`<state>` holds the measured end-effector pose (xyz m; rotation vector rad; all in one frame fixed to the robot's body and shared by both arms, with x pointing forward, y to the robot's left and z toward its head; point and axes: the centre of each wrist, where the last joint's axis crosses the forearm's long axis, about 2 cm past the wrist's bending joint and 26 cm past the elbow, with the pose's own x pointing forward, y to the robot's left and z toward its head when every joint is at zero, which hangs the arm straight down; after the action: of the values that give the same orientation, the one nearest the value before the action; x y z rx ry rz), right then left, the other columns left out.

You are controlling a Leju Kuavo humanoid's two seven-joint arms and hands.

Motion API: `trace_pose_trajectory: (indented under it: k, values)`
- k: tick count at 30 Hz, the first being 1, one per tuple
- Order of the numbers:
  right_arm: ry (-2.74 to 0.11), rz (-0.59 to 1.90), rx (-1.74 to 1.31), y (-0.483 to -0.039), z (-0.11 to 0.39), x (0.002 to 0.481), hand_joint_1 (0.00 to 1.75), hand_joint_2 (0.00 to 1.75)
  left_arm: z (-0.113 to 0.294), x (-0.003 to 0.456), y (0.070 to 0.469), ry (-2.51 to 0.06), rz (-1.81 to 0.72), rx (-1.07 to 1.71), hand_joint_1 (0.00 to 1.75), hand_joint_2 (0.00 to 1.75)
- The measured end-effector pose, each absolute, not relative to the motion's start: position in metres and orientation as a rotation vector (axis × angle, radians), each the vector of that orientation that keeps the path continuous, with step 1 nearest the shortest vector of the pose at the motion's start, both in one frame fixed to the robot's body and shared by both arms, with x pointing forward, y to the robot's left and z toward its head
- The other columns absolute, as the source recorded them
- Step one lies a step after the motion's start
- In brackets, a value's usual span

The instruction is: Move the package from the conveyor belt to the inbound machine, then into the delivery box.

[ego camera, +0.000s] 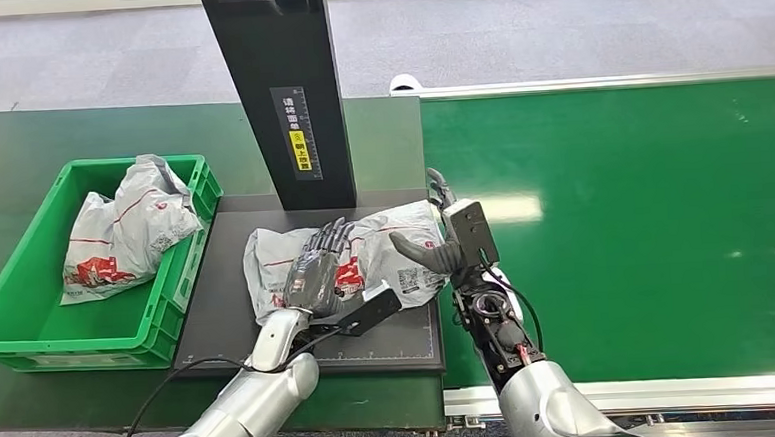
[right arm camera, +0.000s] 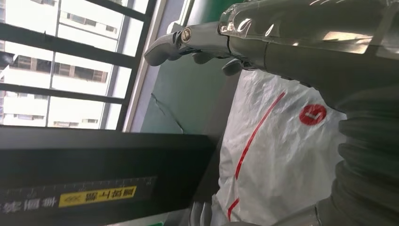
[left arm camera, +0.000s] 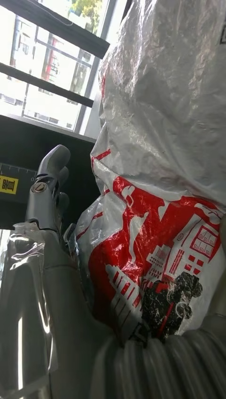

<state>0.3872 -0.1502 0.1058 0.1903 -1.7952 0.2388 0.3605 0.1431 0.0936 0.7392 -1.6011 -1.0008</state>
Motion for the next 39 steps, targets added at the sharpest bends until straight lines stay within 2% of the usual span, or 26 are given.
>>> trace_pose_trajectory:
  k: [2, 3, 10, 18, 24, 33, 39]
  values:
    - [-1.796, 0.26, 0.199, -0.147, 0.107, 0.387, 0.0, 1.75, 0.092, 0.36, 0.144, -1.619, -0.989, 0.713, 1.68, 1.75]
    - [-1.795, 0.268, 0.2, -0.146, 0.107, 0.386, 0.0, 1.75, 0.091, 0.36, 0.146, -1.641, -0.973, 0.695, 1.75, 1.75]
    - [-1.793, 0.284, 0.206, -0.141, 0.107, 0.384, 0.0, 1.75, 0.084, 0.35, 0.156, -1.881, -0.77, 0.626, 1.75, 1.75]
    - [-1.797, 0.301, 0.212, -0.138, 0.107, 0.384, 0.0, 1.75, 0.087, 0.347, 0.159, -1.951, -0.651, 0.636, 1.75, 1.75]
    - [-1.808, 0.277, 0.209, -0.139, 0.107, 0.384, 0.0, 1.75, 0.095, 0.343, 0.16, -2.106, -0.476, 0.639, 1.75, 1.75]
    - [-1.82, 0.243, 0.191, -0.141, 0.107, 0.384, 0.0, 1.75, 0.162, 0.327, 0.174, -2.396, -0.327, 0.889, 1.75, 1.75]
    - [-1.814, 0.233, 0.18, -0.145, 0.103, 0.383, 0.0, 1.75, 0.218, 0.316, 0.21, -2.498, -0.229, 1.219, 1.75, 1.75]
